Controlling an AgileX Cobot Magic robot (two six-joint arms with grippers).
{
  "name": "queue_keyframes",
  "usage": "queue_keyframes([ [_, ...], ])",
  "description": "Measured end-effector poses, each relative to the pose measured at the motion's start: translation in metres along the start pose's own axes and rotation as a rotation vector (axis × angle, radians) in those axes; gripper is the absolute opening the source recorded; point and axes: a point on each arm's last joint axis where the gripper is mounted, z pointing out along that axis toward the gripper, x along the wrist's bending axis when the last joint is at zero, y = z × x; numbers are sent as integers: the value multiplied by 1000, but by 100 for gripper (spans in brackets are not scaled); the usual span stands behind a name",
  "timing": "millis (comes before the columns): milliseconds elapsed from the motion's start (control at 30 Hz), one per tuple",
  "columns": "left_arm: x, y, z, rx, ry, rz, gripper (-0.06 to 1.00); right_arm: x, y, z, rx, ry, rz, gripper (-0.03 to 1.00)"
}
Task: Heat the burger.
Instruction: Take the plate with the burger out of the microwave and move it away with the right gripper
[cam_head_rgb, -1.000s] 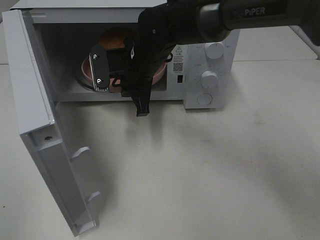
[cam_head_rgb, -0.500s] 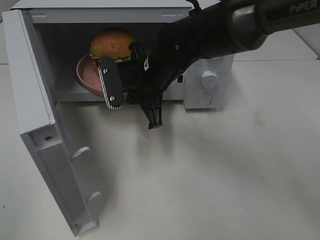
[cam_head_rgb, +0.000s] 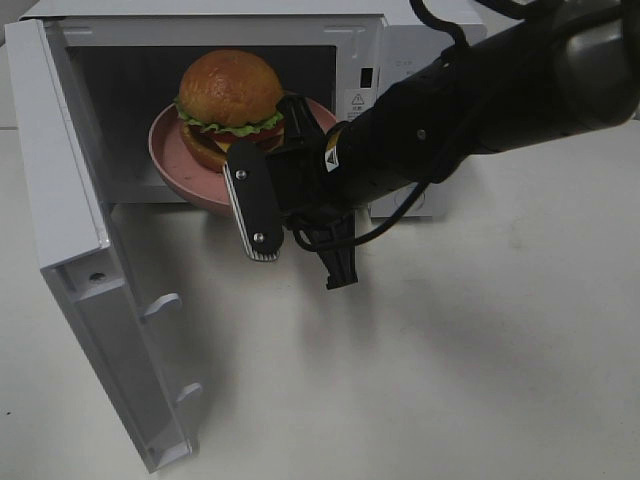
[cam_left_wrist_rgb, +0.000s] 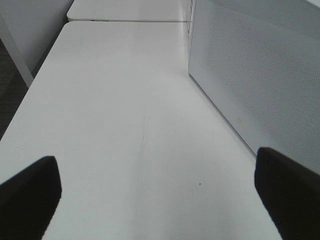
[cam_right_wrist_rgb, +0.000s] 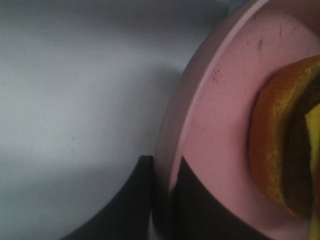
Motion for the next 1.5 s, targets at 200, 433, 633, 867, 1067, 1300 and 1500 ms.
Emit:
queue_keyframes([
  [200, 0, 0, 0, 0, 0, 0, 99, 21, -6, -18, 8, 31, -3, 9],
  [433, 0, 0, 0, 0, 0, 0, 99, 36, -11, -37, 12, 42, -1, 9],
  [633, 0, 0, 0, 0, 0, 0, 99, 51, -17, -60, 13, 40, 12, 9],
  [867, 0, 0, 0, 0, 0, 0, 99, 63, -22, -77, 14, 34, 17, 9],
  [1067, 0, 0, 0, 0, 0, 0, 99, 74, -26, -96, 10, 16, 42, 9],
  [1300, 0, 0, 0, 0, 0, 0, 99, 87, -30, -117, 15, 22, 51, 9],
  [1500, 0, 0, 0, 0, 0, 0, 99, 96, -33, -135, 23, 33, 51, 9],
])
